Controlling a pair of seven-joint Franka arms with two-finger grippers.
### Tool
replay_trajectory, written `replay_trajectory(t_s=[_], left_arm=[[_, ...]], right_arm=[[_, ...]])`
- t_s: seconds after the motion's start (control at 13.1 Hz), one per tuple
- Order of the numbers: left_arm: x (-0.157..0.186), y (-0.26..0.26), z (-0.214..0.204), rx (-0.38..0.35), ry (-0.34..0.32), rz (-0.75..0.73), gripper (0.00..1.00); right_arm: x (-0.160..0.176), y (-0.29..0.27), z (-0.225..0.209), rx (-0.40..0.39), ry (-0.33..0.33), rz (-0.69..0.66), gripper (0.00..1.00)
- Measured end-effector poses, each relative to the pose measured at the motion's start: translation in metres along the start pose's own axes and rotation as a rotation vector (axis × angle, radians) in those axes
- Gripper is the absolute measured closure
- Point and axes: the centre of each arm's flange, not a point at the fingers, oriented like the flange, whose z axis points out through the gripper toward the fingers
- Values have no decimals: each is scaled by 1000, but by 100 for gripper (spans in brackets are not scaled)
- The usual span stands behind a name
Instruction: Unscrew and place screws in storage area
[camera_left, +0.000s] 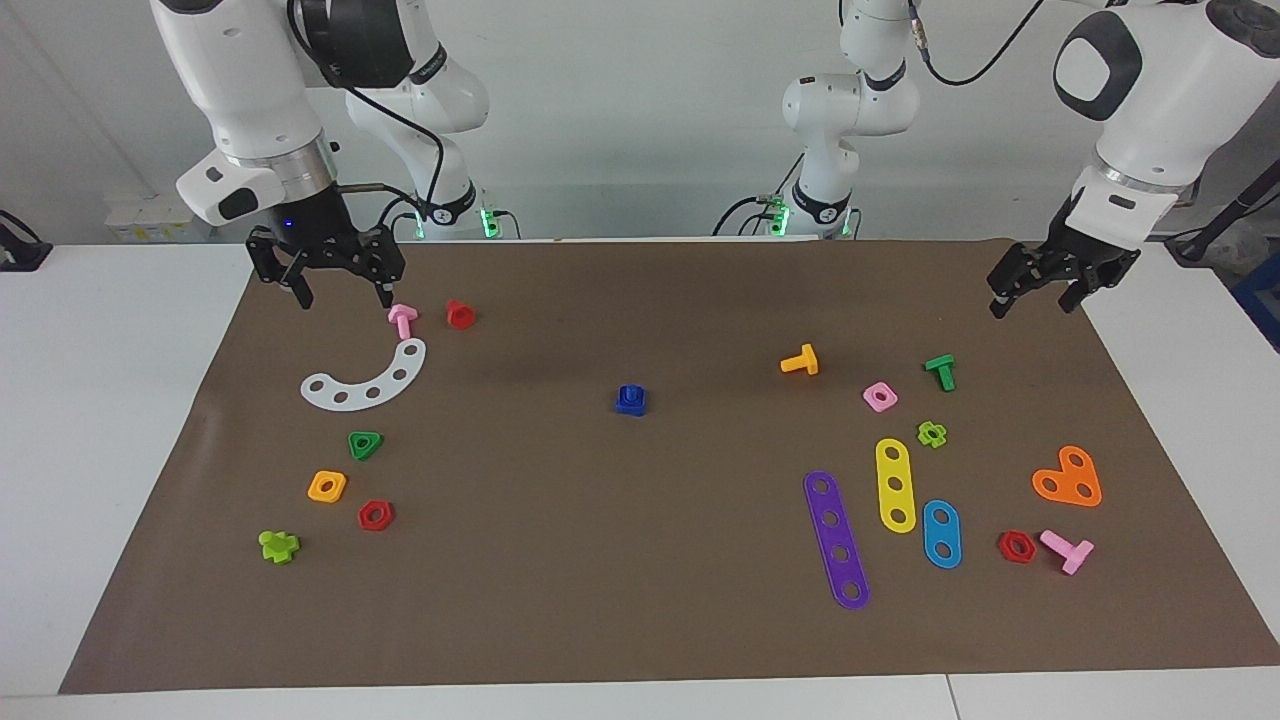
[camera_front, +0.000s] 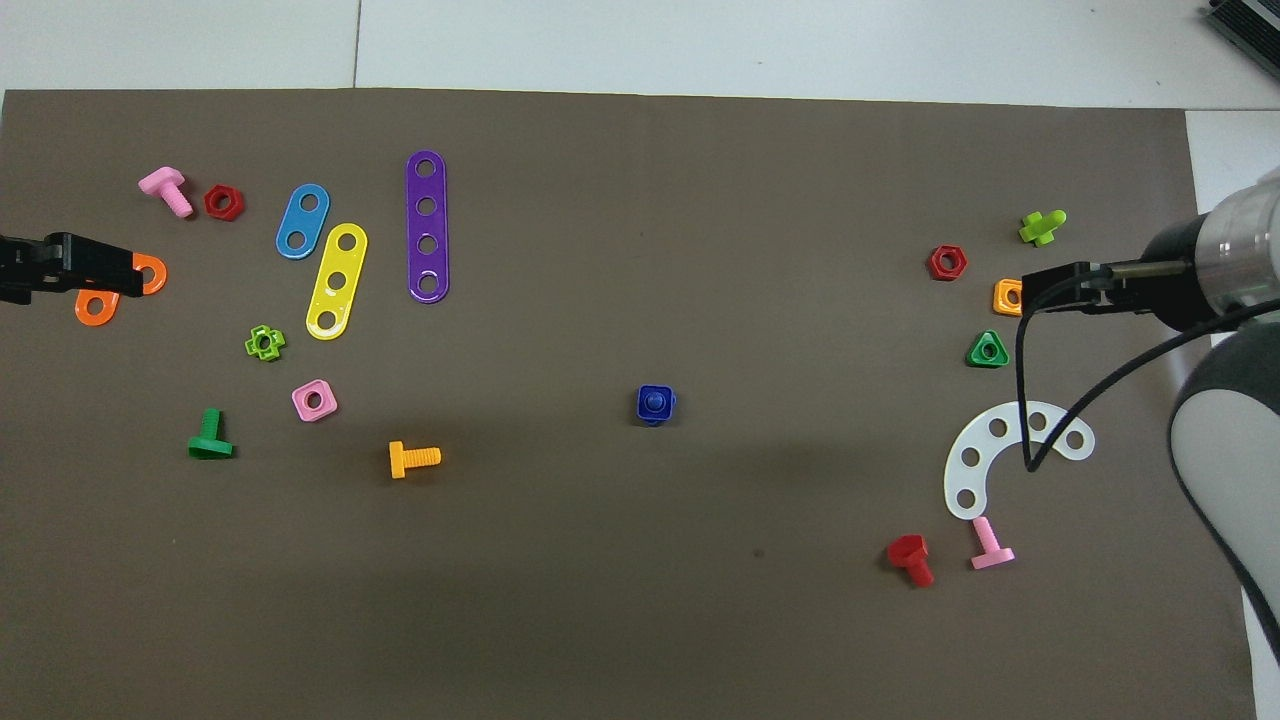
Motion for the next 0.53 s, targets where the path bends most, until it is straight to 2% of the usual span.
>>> replay_trajectory(t_s=[0.31,0.53], left_arm=[[0,3,2,-1,-4,7,0],[-6,29,16,-6,-26,55,0]], right_arm=[[0,0,0,0,0,0,0],[0,0,0,0,0,0,0]])
